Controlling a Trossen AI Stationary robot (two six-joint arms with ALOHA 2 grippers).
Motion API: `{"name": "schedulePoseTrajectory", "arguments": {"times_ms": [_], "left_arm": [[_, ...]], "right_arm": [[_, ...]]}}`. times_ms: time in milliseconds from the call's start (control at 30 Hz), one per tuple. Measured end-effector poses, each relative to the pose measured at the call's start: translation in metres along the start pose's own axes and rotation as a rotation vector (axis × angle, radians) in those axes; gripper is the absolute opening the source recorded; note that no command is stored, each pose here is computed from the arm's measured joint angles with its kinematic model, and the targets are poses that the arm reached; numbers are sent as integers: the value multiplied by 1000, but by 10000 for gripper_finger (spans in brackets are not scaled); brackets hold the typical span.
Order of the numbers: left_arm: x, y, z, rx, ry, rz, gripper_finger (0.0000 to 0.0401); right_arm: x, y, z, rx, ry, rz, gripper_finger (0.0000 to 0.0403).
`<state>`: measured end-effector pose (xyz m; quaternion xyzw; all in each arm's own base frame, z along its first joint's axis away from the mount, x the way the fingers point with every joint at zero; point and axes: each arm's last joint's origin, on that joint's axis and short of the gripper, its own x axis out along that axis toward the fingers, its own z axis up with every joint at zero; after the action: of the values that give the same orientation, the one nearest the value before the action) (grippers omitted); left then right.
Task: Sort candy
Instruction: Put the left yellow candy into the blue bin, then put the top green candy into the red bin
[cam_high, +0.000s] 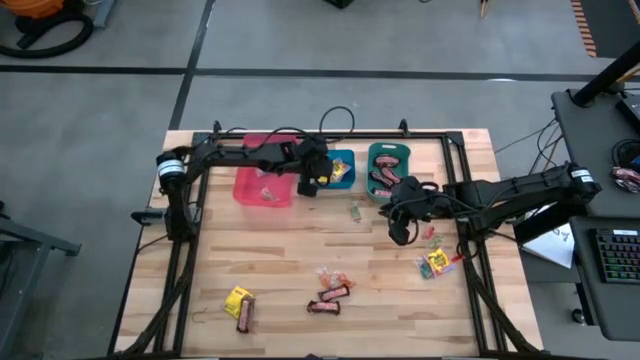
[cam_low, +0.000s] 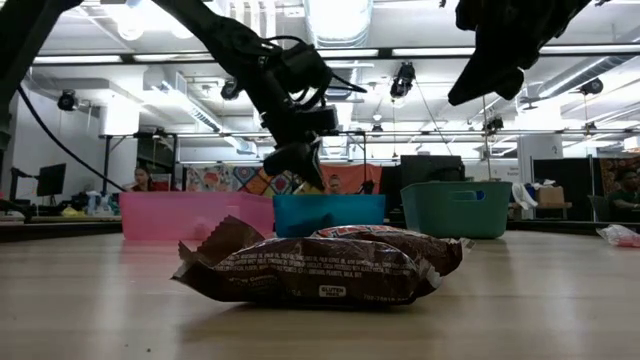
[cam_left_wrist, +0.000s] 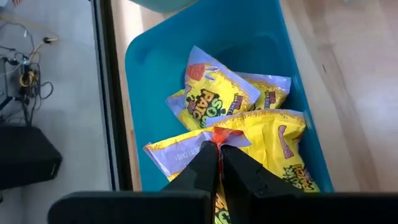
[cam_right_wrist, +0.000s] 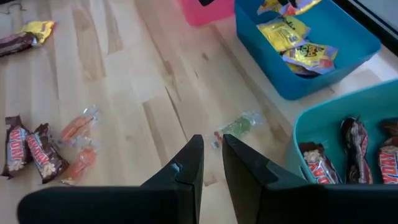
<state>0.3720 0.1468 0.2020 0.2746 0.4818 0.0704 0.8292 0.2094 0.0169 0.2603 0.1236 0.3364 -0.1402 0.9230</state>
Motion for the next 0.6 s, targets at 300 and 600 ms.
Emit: {"name": "schedulePoseTrajectory", "arguments": {"times_ms": [300, 600], "left_arm": [[-2, 4, 2, 11, 2, 5, 47], [-12, 6, 3, -61, 66, -5, 109]], "right_arm": [[0, 2, 4, 17, -38, 18, 54], [5, 4, 5, 115, -57, -7, 54]]}}
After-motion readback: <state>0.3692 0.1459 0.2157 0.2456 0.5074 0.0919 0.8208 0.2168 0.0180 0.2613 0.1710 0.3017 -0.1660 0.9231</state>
